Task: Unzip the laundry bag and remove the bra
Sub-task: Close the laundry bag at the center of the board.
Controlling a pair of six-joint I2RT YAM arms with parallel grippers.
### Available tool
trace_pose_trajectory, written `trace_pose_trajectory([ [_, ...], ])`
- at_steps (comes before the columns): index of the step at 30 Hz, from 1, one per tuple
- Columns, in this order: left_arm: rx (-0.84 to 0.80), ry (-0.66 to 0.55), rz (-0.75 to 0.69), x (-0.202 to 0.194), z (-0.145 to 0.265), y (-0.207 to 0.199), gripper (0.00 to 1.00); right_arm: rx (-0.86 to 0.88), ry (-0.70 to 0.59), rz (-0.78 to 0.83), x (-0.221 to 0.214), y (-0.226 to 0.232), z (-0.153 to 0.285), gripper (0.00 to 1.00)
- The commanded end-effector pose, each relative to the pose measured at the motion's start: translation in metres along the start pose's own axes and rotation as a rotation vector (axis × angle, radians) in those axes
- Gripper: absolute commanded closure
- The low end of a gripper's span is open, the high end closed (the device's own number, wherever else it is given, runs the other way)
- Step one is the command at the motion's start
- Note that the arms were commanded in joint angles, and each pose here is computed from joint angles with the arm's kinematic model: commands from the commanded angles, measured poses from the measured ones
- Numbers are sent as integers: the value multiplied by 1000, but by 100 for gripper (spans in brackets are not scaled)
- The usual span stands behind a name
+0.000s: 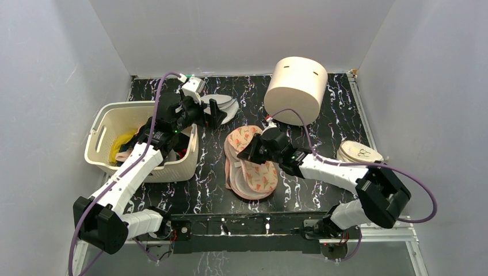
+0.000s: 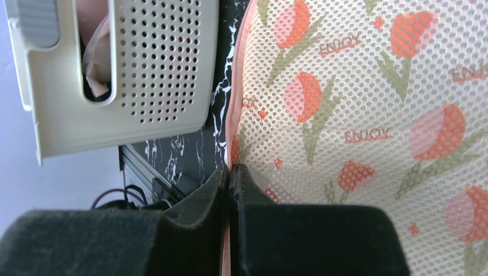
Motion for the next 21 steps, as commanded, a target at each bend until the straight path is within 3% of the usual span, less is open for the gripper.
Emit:
trace_pose_trajectory([
  [1, -5, -52, -32, 14, 6, -5, 2, 66, -145, -129, 24, 18, -12, 100],
  [17, -5, -55, -36, 15, 8, -5, 2, 75, -188, -185, -28, 5, -56, 97],
  [21, -3, -54, -38, 15, 7, -5, 2, 99, -170, -178, -43, -2, -65, 92],
])
Point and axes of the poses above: each gripper's point midway between its finger pads, its own z axis back along the fingers, its own y axis along the line the jaws close on, x = y × z, the point moved 1 cm from there along z, back along the fingers, and after that the axes turned 10 degrees about z, right-handed, at the moved point
